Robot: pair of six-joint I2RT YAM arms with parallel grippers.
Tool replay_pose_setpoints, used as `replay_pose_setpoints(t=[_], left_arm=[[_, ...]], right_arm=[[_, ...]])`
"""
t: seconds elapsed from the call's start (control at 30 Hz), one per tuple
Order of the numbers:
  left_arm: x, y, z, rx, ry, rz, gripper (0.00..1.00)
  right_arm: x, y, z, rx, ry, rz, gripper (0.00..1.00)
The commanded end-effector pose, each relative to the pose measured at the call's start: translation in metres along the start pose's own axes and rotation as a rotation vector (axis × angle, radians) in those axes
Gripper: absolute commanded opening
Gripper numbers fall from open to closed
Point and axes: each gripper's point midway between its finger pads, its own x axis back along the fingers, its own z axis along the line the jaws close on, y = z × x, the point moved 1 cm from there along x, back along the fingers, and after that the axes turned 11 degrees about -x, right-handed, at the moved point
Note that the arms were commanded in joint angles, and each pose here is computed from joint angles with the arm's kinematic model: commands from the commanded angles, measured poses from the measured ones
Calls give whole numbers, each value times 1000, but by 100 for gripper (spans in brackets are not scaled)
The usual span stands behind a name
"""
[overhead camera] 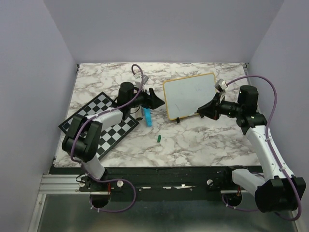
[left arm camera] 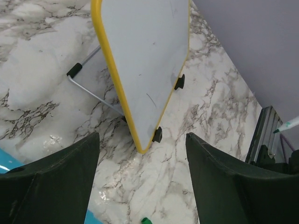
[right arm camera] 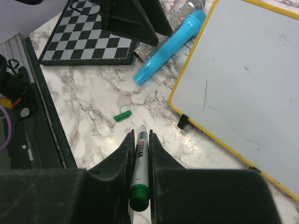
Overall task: Write a sentence on the whiteboard
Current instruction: Pick up the whiteboard from the whiteboard stand.
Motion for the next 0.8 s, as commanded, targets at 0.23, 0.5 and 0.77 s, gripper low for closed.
replay_pose_setpoints(t=[0.23, 0.5, 0.77], left_arm=[[-50, 17, 17, -9, -189, -70, 74], [-73, 10, 20, 47, -274, -78, 57], [-82, 8, 14, 106, -339, -97, 48]], right_arm=[[1, -3, 1, -21, 42, 10, 1], [-1, -4, -3, -39, 49, 17, 1], [-2, -6, -5, -47, 46, 21, 0]])
